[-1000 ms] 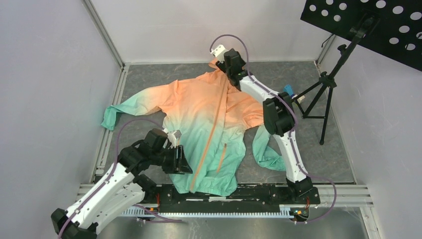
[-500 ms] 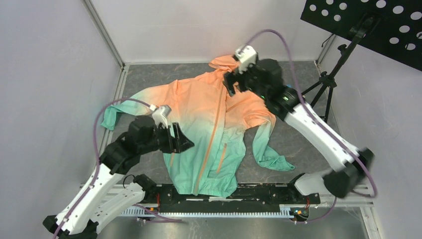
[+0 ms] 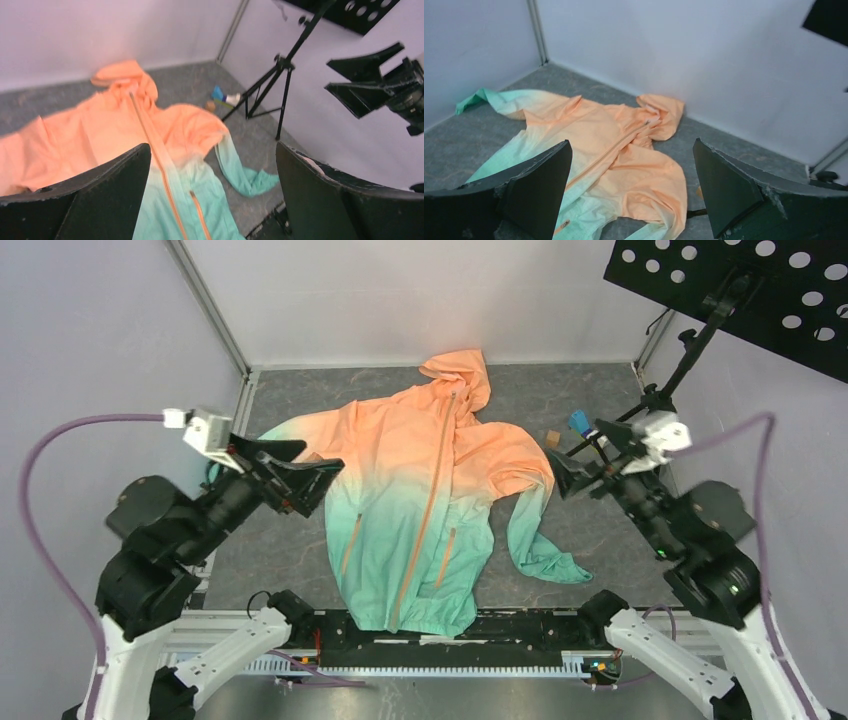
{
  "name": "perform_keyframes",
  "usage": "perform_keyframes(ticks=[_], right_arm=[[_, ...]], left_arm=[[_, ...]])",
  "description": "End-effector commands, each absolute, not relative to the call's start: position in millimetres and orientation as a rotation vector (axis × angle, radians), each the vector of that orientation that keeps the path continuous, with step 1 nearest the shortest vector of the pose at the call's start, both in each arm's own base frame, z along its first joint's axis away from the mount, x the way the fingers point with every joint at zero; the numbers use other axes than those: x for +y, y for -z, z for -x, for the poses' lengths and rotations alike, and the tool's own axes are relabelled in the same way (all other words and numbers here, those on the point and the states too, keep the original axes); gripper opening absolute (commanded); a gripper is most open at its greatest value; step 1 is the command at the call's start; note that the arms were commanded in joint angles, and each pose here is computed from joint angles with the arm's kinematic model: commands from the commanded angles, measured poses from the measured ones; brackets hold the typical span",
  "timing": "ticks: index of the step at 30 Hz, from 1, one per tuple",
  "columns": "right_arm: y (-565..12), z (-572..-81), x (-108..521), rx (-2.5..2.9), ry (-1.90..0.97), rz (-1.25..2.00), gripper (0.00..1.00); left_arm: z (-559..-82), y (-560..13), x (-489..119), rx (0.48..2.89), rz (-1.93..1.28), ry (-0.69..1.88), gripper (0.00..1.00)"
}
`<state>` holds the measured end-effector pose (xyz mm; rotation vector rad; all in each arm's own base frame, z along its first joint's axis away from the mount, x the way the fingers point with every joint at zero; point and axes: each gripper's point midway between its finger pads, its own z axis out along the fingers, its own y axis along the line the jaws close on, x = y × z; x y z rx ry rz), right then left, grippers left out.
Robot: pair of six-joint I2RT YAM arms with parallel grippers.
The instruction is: Zip up the jacket
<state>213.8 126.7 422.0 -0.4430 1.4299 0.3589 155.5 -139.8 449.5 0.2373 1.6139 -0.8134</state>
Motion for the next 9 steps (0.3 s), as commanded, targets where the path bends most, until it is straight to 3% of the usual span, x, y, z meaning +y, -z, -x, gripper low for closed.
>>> perform_keyframes(ticks=[1,9], right_arm=[[-450,-193,84,1.378,-0.264,0.331,0.97],[-481,-161,42,1.234,-0.199,0.23,0.97]], left_arm=[[-142,-515,-112,1.346,-0.25,0.722,1.0],[-115,-562,-73,1.124,-0.164,0.671,1.0]])
